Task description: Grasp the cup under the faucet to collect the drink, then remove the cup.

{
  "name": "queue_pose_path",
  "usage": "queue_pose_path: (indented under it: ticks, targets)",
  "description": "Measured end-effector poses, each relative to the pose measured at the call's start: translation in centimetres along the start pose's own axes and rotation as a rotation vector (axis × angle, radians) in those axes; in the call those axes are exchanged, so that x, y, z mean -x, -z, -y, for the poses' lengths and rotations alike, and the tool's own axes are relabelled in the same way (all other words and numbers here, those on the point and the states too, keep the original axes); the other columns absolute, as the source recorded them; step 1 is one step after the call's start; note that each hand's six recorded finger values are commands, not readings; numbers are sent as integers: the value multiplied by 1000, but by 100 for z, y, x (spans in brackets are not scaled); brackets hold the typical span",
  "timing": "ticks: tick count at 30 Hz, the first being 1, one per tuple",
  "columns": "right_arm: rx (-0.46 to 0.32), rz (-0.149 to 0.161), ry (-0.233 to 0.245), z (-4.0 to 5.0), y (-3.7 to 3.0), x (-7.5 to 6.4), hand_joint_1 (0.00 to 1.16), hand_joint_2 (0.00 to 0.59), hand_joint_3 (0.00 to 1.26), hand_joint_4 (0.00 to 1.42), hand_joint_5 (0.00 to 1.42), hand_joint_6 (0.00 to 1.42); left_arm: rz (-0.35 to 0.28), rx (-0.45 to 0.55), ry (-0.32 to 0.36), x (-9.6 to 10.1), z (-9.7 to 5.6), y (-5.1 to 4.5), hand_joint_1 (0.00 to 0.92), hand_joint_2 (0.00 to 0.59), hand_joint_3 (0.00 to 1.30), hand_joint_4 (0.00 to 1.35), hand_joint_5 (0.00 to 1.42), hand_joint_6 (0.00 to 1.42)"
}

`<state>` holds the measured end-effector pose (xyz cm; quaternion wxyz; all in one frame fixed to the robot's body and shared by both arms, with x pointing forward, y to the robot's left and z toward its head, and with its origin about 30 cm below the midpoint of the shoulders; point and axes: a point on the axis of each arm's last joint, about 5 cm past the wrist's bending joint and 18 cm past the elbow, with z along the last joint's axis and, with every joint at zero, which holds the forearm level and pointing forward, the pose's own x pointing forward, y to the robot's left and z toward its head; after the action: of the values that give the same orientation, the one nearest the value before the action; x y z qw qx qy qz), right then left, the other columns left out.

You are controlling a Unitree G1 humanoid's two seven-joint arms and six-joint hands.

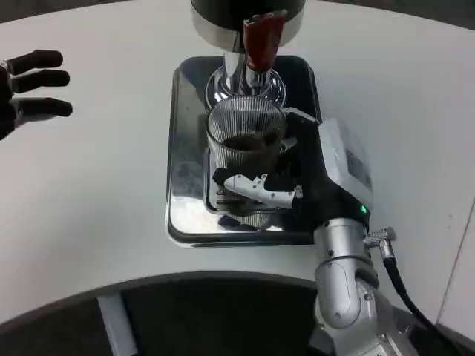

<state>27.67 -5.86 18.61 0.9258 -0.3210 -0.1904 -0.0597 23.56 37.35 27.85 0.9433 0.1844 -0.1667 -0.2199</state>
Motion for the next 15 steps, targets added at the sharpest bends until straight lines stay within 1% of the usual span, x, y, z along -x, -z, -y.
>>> queue_pose_path:
  ticks: [1,5,8,11,15]
  targets:
    - [-2,5,3,-5,7,13,972,206,962,1186,1226,1279,-1,-7,3,5,10,-2,0,119,178,141,251,107]
    - [-5,6,10,-6,21,34,973,206,962,1187,1230,1286,-6,-17,12,18,46,18,0,119,178,96,201,84]
    - [-8,8,12,-3,29,55,974,206,962,1187,1240,1299,-2,-41,24,19,77,11,0,112,172,54,164,60]
    - [-15,4,18,15,48,110,975,207,962,1187,1244,1305,4,-69,37,4,112,6,0,109,158,21,125,30]
    - [-20,-1,12,40,66,194,975,207,962,1187,1245,1308,8,-110,62,-24,180,20,0,108,131,0,79,3]
